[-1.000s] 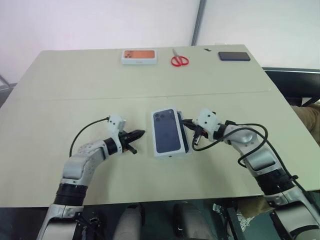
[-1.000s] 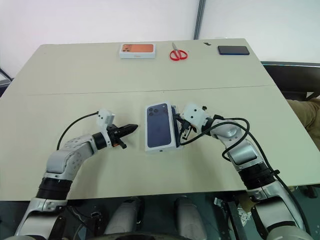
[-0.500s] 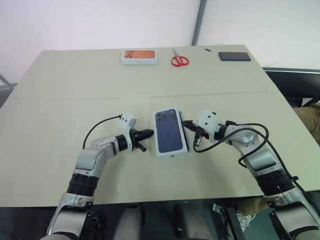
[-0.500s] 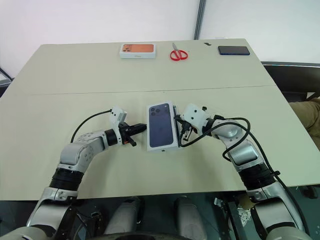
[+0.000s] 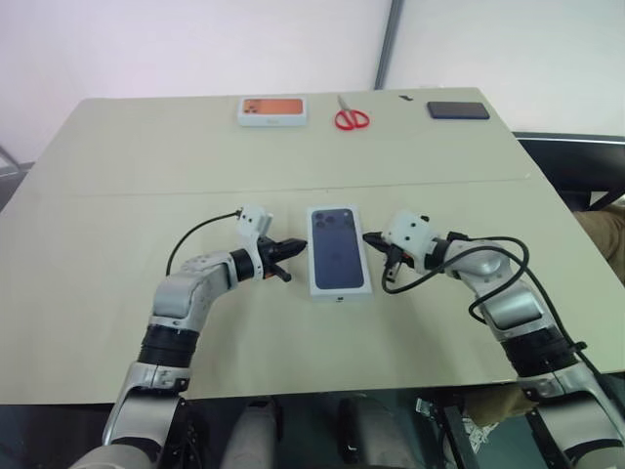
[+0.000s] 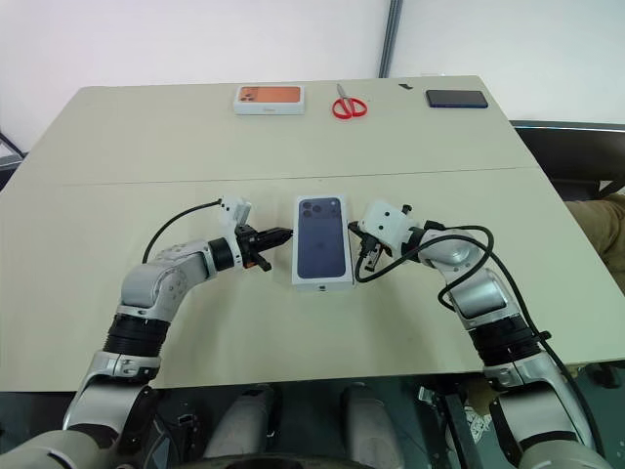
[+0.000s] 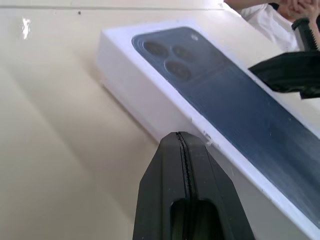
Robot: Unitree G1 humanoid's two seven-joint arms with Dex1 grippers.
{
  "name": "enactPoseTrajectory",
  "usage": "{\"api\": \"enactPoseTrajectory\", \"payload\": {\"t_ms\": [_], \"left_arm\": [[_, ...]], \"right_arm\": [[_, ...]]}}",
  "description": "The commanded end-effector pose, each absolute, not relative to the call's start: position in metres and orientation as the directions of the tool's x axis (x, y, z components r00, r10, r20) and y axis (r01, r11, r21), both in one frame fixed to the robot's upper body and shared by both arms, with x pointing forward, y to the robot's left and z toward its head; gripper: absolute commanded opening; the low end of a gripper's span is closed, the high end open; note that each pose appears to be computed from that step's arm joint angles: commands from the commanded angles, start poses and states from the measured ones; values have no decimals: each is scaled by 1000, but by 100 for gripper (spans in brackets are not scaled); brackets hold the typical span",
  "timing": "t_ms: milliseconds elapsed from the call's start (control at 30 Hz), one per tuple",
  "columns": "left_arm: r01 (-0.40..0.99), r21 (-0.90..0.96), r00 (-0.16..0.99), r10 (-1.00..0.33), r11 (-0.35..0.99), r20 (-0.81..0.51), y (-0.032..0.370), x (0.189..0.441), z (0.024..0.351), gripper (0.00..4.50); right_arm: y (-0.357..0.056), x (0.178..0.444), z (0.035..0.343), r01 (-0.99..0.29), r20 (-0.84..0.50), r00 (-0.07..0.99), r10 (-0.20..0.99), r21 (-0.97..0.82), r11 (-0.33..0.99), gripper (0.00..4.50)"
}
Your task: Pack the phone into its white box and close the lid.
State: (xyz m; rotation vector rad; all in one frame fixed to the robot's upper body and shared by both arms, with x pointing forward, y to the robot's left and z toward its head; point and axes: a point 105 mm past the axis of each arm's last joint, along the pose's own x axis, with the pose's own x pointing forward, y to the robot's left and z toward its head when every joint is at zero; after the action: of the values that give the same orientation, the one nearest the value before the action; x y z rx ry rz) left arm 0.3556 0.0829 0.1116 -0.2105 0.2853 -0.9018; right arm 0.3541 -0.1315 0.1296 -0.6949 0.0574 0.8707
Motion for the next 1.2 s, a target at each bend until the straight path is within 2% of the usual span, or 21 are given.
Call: {"api": "enactPoseTrajectory", "payload": {"t_ms": [33,400,667,933,1200], "left_arm": [[780,-281,555,-826,559,-101,71,353,127,0],[775,-295,559,-824,559,-91,67,354,124,0],[783,-281,541,-830,555,-131,65,350,116,0],[762,-265,580,-805,591,-126,76,356,117,0],[729,-238,645,-760,642,-75,99,370,136,0]], "right_arm": [[-127,353,141,-705,-284,650,705,-571,420,6],[-133,355,135,-696,-306,665,681,-585,416,6],[-131,353,130,-696,-314,658,684,-600,394,6],[-135,353,123,-694,-348,664,662,-616,373,6],[-156,377,149,-597,-261,762,592,-637,488,6]]}}
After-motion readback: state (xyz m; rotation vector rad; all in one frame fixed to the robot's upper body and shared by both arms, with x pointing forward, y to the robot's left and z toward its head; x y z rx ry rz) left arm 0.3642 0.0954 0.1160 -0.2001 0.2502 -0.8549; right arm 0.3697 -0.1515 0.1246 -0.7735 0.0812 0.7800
